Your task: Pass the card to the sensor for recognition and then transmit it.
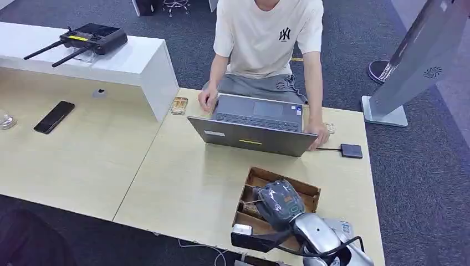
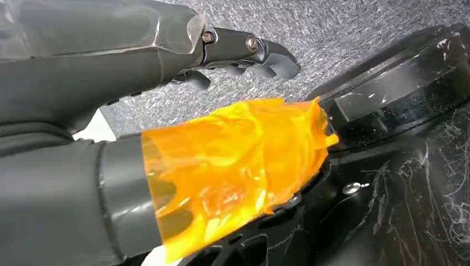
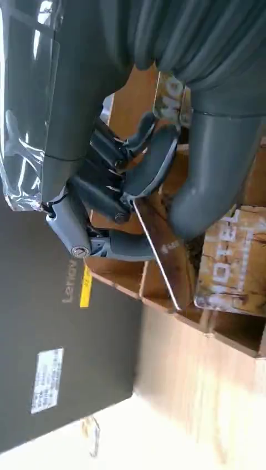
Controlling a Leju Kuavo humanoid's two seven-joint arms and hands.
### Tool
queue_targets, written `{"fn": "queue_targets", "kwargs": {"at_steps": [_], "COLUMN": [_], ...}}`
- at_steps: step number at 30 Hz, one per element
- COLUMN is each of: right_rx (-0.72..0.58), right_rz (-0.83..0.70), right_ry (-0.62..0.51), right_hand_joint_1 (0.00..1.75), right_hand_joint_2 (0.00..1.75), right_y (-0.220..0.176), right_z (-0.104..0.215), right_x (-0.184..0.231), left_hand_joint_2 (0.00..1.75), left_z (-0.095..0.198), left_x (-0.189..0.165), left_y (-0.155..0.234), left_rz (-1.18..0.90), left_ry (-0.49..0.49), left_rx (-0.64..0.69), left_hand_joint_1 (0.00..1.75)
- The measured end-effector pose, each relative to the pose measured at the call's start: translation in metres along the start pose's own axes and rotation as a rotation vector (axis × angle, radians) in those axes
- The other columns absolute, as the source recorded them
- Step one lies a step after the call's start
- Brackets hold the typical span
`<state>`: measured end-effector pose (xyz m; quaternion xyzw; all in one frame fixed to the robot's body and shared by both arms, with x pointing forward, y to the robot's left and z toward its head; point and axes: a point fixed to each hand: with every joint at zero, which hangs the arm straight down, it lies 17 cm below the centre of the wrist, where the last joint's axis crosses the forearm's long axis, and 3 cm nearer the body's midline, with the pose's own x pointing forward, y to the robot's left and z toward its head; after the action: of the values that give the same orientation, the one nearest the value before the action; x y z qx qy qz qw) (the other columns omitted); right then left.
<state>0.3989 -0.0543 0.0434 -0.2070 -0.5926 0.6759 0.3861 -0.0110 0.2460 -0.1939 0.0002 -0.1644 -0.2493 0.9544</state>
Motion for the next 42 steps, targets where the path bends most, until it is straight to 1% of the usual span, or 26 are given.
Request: {"fn": "queue_targets", "kwargs": {"at_steps": [1, 2, 3, 11, 16, 23, 29, 38, 42], "right_rx": [0.0, 0.0, 0.0, -0.019, -0.047, -0.08, -0.085, -0.122, -0.135], "right_rz": [0.0, 0.0, 0.0, -0.012, -0.043, -0.158, -0.348, -0.45, -0.554], "right_ry": [0.0, 0.0, 0.0, 0.001, -0.001, -0.005, -0.03, -0.032, -0.06], "right_hand_joint_1": [1.75, 1.71, 1.75, 1.75, 1.73, 1.75, 1.75, 1.75, 1.75], "right_hand_joint_2": [1.75, 1.75, 1.75, 1.75, 1.75, 1.75, 1.75, 1.75, 1.75], "right_y": [0.0, 0.0, 0.0, -0.004, -0.015, -0.038, -0.054, -0.073, -0.084], "right_z": [0.0, 0.0, 0.0, -0.001, -0.001, -0.002, -0.002, -0.002, -0.002], "right_x": [0.0, 0.0, 0.0, 0.0, 0.002, 0.002, 0.004, -0.001, 0.002], "left_hand_joint_2": [0.0, 0.0, 0.0, 0.0, 0.0, 0.0, 0.0, 0.0, 0.0], "left_z": [0.0, 0.0, 0.0, 0.001, 0.002, 0.004, 0.004, 0.003, 0.003], "left_x": [0.0, 0.001, 0.001, -0.001, 0.0, -0.002, -0.002, 0.001, 0.001], "left_y": [0.0, 0.0, 0.0, 0.0, 0.0, -0.001, 0.0, 0.001, 0.0], "left_rz": [0.002, 0.004, 0.006, 0.02, 0.031, 0.071, 0.138, 0.197, 0.224], "left_ry": [0.001, 0.0, -0.001, 0.008, 0.01, 0.037, 0.056, 0.07, 0.07], "left_rx": [0.001, 0.001, 0.0, 0.005, 0.007, 0.014, 0.021, 0.033, 0.035], "left_hand_joint_1": [0.0, 0.0, 0.0, 0.0, 0.0, 0.0, 0.0, 0.0, 0.0]}}
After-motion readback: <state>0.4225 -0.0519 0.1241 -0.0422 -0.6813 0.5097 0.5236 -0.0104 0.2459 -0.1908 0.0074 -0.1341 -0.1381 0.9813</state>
